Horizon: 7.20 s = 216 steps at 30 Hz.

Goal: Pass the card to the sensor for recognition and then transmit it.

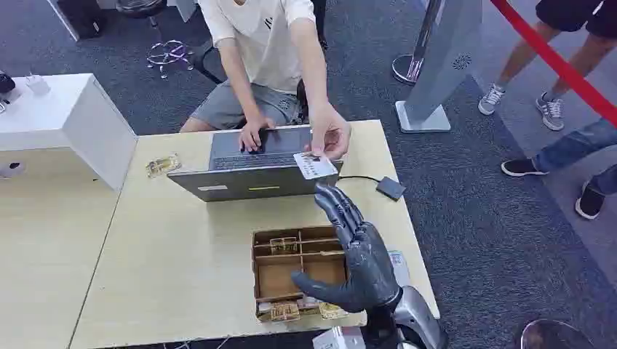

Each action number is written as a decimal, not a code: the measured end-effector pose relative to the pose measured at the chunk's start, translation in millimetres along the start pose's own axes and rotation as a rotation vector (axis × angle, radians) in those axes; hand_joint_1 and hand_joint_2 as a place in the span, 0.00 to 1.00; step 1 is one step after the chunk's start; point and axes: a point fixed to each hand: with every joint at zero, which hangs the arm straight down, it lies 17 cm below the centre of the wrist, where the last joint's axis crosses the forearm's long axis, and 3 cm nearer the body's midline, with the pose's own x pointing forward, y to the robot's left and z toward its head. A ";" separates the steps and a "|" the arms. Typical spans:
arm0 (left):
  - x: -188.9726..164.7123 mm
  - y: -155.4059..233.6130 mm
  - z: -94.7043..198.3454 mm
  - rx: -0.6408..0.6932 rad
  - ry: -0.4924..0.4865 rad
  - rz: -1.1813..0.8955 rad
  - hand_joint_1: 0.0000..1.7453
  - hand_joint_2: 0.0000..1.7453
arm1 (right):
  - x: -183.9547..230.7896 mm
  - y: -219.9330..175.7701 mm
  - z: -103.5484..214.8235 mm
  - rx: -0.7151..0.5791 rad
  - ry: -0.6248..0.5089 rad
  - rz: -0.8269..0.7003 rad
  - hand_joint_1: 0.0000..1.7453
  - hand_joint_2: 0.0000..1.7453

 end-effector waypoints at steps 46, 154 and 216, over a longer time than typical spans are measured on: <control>-3.7 -9.0 1.7 -0.029 0.001 -0.110 0.00 0.00 | -63.5 14.6 -39.4 0.018 -0.017 0.599 1.00 1.00; -1.5 0.2 -0.7 -0.004 -0.007 0.077 0.00 0.00 | -246.6 -18.5 242.2 0.138 0.978 -0.119 1.00 1.00; -1.5 2.3 -1.4 -0.008 -0.011 0.116 0.00 0.00 | -275.1 -9.2 235.3 0.278 0.982 0.024 1.00 1.00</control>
